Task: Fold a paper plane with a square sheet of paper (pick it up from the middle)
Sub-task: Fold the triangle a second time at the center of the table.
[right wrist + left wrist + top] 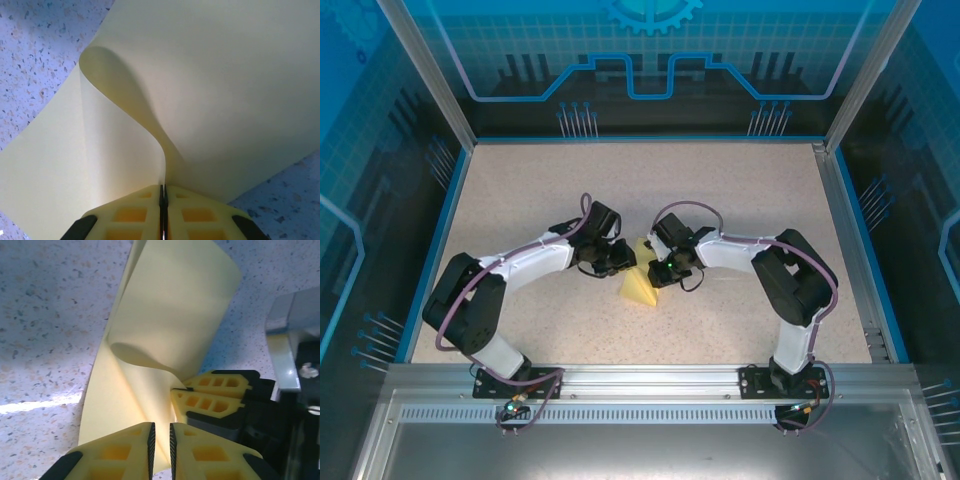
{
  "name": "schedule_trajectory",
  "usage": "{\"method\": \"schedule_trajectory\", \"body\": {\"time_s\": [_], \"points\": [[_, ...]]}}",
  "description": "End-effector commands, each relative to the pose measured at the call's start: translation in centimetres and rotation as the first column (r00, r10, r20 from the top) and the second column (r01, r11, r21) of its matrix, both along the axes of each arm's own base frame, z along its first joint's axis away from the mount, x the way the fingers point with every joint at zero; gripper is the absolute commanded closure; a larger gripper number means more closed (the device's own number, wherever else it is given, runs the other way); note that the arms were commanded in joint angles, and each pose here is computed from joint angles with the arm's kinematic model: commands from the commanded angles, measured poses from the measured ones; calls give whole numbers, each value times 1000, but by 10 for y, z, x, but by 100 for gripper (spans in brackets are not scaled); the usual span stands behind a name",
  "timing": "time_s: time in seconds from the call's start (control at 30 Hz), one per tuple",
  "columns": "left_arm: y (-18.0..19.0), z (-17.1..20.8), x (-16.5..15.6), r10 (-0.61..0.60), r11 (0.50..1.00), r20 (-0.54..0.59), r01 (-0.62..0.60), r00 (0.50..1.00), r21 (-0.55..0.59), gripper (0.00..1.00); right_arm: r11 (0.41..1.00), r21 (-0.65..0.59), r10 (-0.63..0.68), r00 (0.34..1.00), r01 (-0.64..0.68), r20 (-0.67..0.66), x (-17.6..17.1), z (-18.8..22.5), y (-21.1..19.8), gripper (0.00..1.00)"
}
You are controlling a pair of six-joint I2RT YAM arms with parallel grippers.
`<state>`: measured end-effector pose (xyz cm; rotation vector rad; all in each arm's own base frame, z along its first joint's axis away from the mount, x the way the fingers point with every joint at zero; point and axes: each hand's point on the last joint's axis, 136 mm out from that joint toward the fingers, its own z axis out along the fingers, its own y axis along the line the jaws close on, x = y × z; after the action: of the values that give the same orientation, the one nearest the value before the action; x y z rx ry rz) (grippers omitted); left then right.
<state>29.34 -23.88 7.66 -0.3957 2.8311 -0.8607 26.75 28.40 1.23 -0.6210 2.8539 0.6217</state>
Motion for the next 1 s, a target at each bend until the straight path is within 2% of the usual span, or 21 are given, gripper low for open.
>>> {"method": "schedule_trajectory", "body": {"time_s": [0.0, 0.17, 0.5, 0.97], "points": [[-15, 8, 5, 3, 998, -14, -4, 1000, -63, 82, 1000, -9, 0, 999, 0, -39, -11, -6, -4, 90], [-26, 3, 7, -3, 994, -50, -3, 999, -113, 86, 1000, -21, -5, 999, 4, -52, -12, -13, -6, 90], [-39, -16, 11, 7, 984, -92, -24, 996, -175, 86, 1000, -24, -9, 998, 7, -54, -13, -14, -7, 90], [-25, -55, -3, 36, 997, -165, -47, 986, -63, 87, 1000, -27, -8, 999, 7, -51, -13, -13, -8, 90]]}}
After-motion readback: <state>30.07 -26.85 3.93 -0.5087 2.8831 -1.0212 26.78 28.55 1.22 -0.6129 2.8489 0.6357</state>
